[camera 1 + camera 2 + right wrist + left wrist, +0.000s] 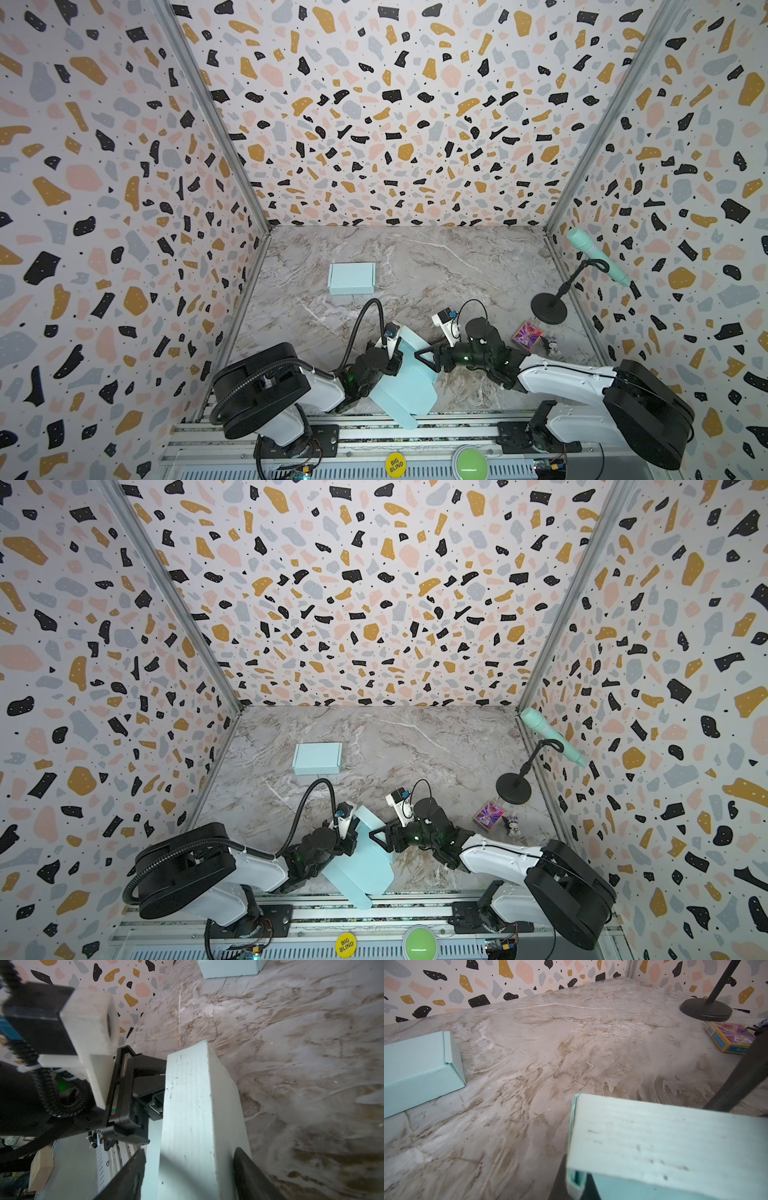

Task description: Fold the paper box

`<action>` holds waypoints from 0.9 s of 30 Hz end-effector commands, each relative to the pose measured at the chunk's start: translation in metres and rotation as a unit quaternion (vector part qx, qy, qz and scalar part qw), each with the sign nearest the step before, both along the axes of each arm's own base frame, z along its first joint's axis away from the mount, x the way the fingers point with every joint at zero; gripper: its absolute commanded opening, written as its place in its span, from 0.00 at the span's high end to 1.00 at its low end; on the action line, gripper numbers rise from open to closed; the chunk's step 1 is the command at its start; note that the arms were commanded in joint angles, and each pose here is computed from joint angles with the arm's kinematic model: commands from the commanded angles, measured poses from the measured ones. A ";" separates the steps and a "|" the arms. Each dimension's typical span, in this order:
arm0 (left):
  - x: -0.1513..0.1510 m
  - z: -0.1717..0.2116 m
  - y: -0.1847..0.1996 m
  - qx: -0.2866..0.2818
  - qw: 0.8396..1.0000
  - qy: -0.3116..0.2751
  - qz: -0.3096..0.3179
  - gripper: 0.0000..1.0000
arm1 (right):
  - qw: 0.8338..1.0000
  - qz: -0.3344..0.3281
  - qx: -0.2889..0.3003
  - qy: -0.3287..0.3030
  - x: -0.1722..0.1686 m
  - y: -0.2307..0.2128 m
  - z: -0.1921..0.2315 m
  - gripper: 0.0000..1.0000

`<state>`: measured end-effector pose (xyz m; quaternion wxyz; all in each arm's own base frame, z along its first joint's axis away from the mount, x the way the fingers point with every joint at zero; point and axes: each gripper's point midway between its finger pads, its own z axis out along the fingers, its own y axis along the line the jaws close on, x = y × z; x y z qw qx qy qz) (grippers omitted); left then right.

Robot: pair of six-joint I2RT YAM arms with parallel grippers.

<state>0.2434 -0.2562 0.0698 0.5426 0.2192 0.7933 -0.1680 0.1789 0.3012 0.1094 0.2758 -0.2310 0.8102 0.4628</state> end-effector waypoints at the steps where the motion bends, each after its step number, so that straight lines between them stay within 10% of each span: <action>1: 0.011 0.011 0.004 -0.026 0.999 -0.014 0.028 0.92 | 0.998 0.049 0.045 0.021 -0.025 0.011 0.018 0.32; 27: 0.003 0.011 0.004 -0.023 1.000 -0.011 0.006 0.79 | 1.000 0.008 -0.015 -0.026 -0.001 0.007 0.023 0.30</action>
